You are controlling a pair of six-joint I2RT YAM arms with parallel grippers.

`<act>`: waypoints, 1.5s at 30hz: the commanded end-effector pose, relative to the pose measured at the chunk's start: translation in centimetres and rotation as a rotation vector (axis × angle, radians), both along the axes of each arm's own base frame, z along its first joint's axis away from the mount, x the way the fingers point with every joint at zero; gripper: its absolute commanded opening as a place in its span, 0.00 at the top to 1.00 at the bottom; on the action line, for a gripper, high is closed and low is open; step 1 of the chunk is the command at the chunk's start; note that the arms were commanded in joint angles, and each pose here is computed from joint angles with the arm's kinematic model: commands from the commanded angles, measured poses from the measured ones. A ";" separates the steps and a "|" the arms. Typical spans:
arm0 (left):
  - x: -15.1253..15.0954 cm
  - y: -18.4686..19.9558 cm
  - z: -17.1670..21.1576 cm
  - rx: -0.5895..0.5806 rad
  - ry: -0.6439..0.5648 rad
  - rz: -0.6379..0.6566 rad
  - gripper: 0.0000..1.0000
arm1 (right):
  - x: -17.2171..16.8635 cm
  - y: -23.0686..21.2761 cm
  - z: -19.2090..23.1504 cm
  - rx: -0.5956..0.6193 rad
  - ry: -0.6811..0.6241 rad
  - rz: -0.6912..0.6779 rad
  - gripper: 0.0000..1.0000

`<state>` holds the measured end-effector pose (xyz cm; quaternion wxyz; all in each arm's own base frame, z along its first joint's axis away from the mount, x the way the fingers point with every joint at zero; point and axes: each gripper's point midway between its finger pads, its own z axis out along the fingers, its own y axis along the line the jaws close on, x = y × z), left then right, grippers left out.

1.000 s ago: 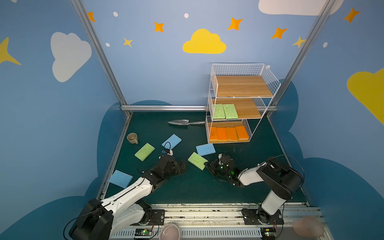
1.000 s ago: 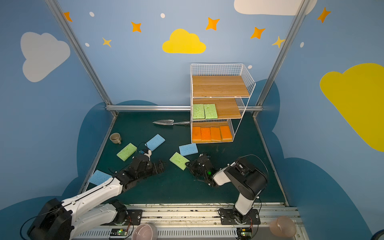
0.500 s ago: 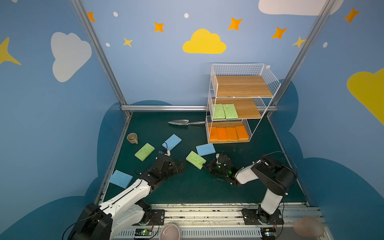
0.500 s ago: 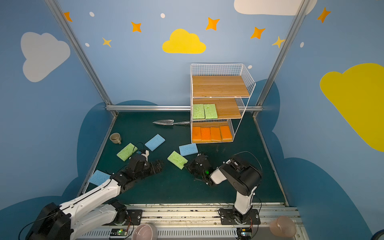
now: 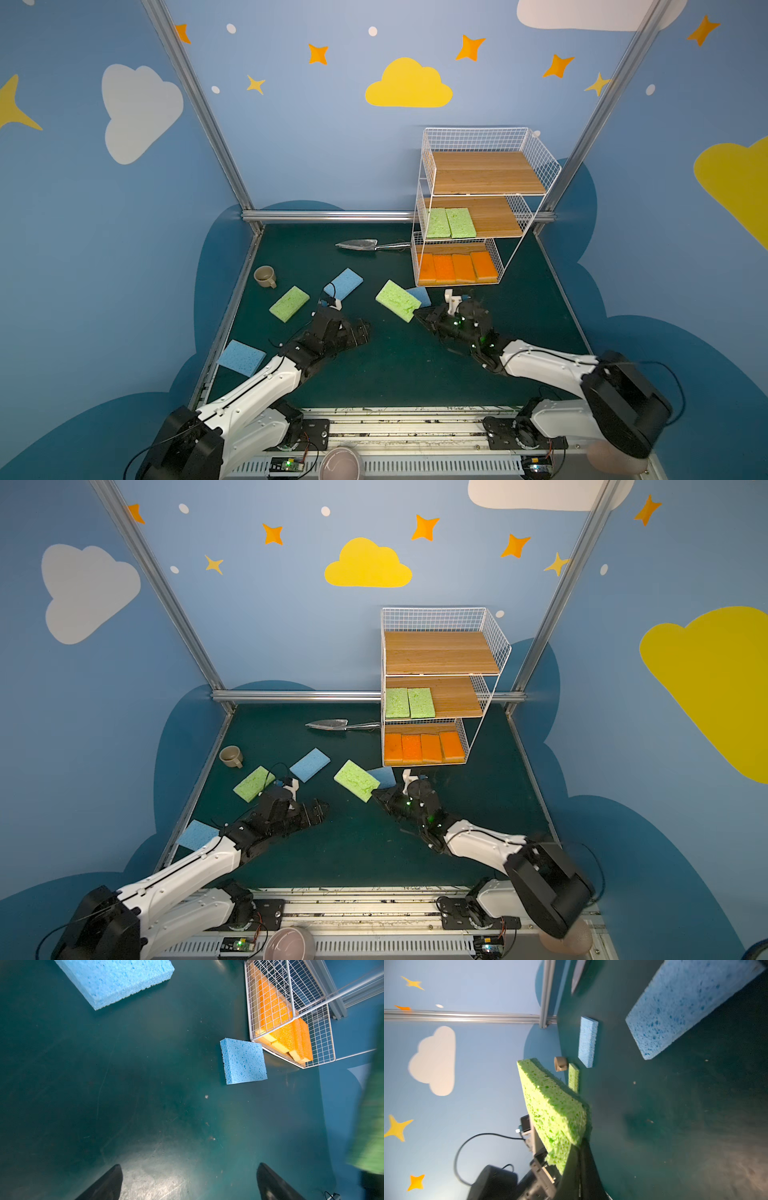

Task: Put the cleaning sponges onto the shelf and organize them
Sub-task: 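Grasp the green sponge with the right gripper and lift it while the left releases, then carry the green sponge with the right gripper to the middle shelf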

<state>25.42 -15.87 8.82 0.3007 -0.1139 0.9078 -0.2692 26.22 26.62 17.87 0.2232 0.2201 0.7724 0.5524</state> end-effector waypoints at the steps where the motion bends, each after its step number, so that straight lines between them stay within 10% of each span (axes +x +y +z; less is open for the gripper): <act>1: 0.3 -0.3 0.6 0.007 -0.009 -0.022 0.01 | -1.1 -4.3 -0.9 -0.112 0.058 -0.098 1.00; 10: 1.5 -0.9 1.3 0.020 -0.024 -0.036 0.01 | -2.8 -14.8 3.8 -0.102 -0.086 -0.422 1.00; 45: 2.9 -2.4 0.1 0.021 0.024 -0.092 0.00 | 8.9 -20.3 15.9 0.082 -0.210 -0.720 1.00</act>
